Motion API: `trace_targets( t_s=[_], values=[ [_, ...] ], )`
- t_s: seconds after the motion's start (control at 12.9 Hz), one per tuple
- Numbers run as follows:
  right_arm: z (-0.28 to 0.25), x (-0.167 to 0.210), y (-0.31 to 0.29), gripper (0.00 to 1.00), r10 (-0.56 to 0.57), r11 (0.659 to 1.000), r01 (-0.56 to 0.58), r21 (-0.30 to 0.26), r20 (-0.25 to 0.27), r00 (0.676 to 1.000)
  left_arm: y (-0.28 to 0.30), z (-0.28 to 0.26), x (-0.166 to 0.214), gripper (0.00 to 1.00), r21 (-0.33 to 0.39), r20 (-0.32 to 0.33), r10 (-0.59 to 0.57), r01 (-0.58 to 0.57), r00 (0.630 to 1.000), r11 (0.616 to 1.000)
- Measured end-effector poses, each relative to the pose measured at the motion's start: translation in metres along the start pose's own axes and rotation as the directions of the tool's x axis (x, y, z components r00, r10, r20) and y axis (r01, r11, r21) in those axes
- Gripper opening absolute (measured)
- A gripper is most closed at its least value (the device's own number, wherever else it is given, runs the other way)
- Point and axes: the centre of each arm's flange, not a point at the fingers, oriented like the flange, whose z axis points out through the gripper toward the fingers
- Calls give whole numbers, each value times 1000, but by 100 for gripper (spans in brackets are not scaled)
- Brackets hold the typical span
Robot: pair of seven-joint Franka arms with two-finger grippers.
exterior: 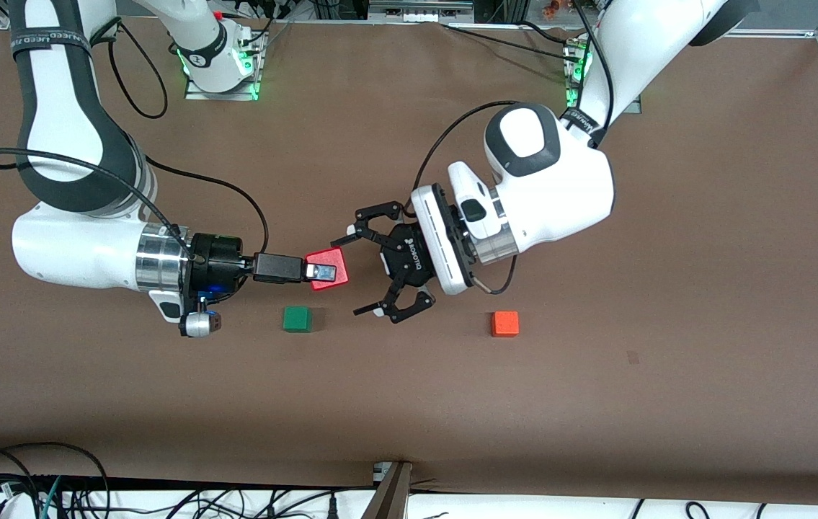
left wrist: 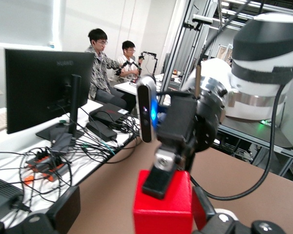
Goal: Pass red block to right arm, stack on blue
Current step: 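Open the left gripper and withdraw it while the right gripper holds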
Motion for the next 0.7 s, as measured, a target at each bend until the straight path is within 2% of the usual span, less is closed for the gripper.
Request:
trace_targets(
  t_s=[0.16, 0.23, 0.39, 0.54, 0.7],
  values=[
    [-6, 2, 6, 59, -22, 997, 22, -68, 2, 1000, -16, -33, 14, 100, -22, 16, 11, -11, 1000, 1000],
    [-10, 3, 10, 59, -45, 991, 44, -126, 0, 999, -24, -52, 20, 100, -44, 31, 17, -16, 999, 999],
    [-21, 6, 21, 59, -106, 949, 103, -297, 5, 994, -38, -87, 25, 100, -81, 68, 21, -15, 998, 997],
    [-29, 8, 35, 59, -163, 863, 161, -478, 38, 986, -49, -117, 20, 100, -100, 112, 13, -1, 994, 995],
    [-34, 8, 49, 59, -198, 756, 212, -620, 92, 976, -60, -156, 11, 100, -117, 173, 6, 14, 985, 993]
  ],
)
